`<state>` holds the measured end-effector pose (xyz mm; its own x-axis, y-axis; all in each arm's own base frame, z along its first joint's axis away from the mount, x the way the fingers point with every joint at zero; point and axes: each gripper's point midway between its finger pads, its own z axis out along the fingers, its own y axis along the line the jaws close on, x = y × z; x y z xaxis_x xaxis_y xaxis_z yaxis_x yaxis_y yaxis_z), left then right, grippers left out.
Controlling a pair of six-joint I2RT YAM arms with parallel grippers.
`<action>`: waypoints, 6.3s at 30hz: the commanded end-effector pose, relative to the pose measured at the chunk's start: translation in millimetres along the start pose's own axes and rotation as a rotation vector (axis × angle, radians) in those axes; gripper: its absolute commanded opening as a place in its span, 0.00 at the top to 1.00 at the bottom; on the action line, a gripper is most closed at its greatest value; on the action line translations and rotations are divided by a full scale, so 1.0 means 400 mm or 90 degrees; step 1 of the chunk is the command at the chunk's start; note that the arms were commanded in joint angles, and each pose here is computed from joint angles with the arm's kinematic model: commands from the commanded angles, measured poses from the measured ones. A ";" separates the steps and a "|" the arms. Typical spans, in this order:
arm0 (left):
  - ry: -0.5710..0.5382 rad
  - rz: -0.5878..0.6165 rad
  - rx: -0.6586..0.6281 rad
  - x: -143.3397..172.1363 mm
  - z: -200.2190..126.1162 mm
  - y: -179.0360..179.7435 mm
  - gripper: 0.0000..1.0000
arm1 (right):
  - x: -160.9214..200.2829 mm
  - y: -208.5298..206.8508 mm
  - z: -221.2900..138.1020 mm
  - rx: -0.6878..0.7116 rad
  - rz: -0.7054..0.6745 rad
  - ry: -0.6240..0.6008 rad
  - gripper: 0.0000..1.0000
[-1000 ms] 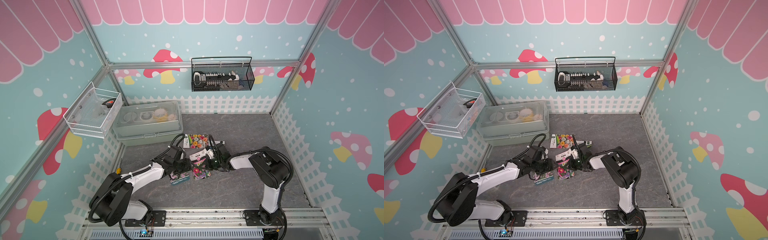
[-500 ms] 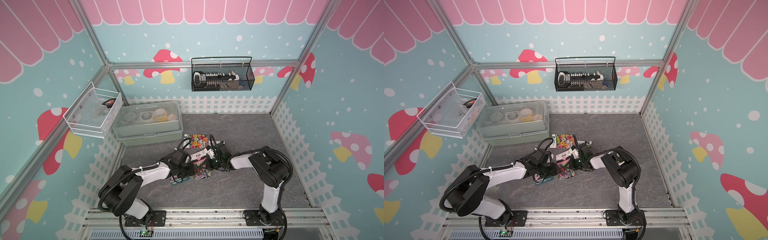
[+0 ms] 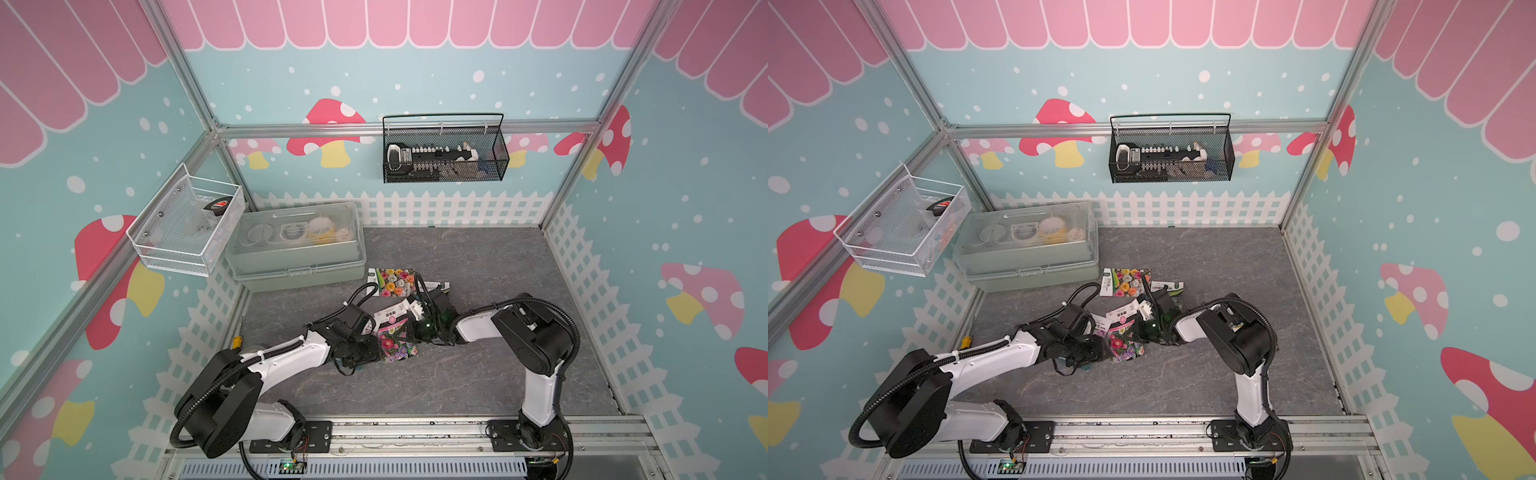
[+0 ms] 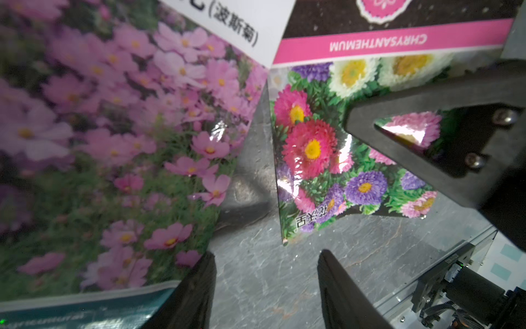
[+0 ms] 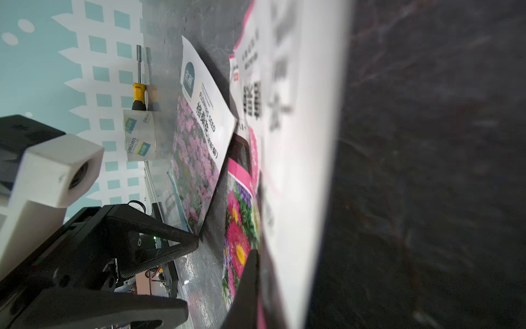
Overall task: Arrange the seed packets in a row
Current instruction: Adjust the seed packet at the center of the board, then place the seed packet at the center of the board, then pick up the seed packet from the center of the board.
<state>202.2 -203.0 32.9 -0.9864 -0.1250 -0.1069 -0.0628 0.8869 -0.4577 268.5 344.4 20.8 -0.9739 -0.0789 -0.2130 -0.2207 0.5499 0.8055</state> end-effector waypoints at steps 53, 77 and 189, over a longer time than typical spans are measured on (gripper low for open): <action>-0.096 -0.001 -0.035 -0.287 0.065 -0.070 0.42 | 0.140 -0.026 -0.014 0.041 0.056 0.005 1.00; -0.235 0.019 0.096 -0.316 -0.179 -0.195 0.42 | 0.089 -0.050 0.000 0.048 0.146 -0.116 1.00; 0.007 0.092 0.329 -0.431 0.214 -0.386 0.83 | -0.179 -0.316 -0.333 0.170 0.107 -0.189 1.00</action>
<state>396.5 -348.6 51.5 -0.9787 -0.0288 -0.2032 0.1490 0.5814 -0.7998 373.6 174.2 21.0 -0.9129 0.2486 -0.3237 -0.0466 0.7244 0.6878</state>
